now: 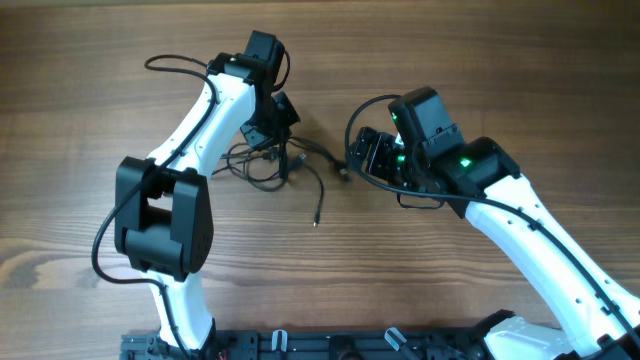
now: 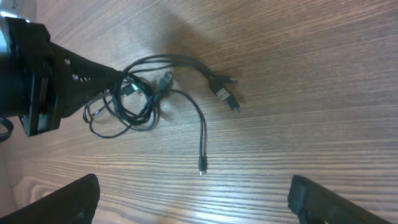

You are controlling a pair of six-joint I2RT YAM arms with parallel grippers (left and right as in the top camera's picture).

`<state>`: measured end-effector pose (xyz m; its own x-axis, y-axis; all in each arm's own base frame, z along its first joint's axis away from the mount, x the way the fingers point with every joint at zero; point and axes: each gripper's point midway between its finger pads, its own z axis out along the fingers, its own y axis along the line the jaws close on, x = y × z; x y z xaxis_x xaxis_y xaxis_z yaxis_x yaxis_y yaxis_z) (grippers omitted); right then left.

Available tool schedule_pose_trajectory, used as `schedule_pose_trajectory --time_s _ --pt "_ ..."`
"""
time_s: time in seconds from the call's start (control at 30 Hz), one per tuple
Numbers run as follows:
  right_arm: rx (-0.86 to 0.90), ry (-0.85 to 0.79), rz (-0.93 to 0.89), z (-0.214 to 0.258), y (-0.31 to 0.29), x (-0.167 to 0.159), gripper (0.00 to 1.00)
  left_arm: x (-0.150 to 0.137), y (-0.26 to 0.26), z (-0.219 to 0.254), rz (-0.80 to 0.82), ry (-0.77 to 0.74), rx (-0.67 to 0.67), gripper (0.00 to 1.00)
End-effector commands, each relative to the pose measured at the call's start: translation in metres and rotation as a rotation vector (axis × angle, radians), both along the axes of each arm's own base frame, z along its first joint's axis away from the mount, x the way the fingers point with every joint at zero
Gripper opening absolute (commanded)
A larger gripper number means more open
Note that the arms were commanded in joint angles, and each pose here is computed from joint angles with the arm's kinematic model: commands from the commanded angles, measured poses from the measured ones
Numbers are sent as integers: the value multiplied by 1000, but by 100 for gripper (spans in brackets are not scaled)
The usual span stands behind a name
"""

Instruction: Untangle cables

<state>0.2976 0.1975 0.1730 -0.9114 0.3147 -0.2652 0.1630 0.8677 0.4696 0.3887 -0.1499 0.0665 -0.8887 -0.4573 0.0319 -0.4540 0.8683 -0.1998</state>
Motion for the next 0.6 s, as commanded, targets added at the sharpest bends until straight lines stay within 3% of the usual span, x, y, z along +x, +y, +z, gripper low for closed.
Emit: schedule_pose_trajectory --time_s 0.0,0.1,0.2,0.3,0.47,0.57 --pt "15 -140 229 16 27 5 100 -1 -10 51 191 -14 -118 4" --pt "58 -186 321 19 56 2 98 -9 -9 101 435 -33 -205 4" --pt "62 -227 368 15 78 6 92 -16 -13 129 495 -48 -282 4" --pt "16 -276 407 14 82 9 68 -26 -13 132 638 30 -302 4" --pt "-22 -377 509 21 100 3 57 -40 -13 128 773 128 -291 4" --pt "-38 -438 555 27 114 -2 58 -41 -15 128 813 142 -296 4"
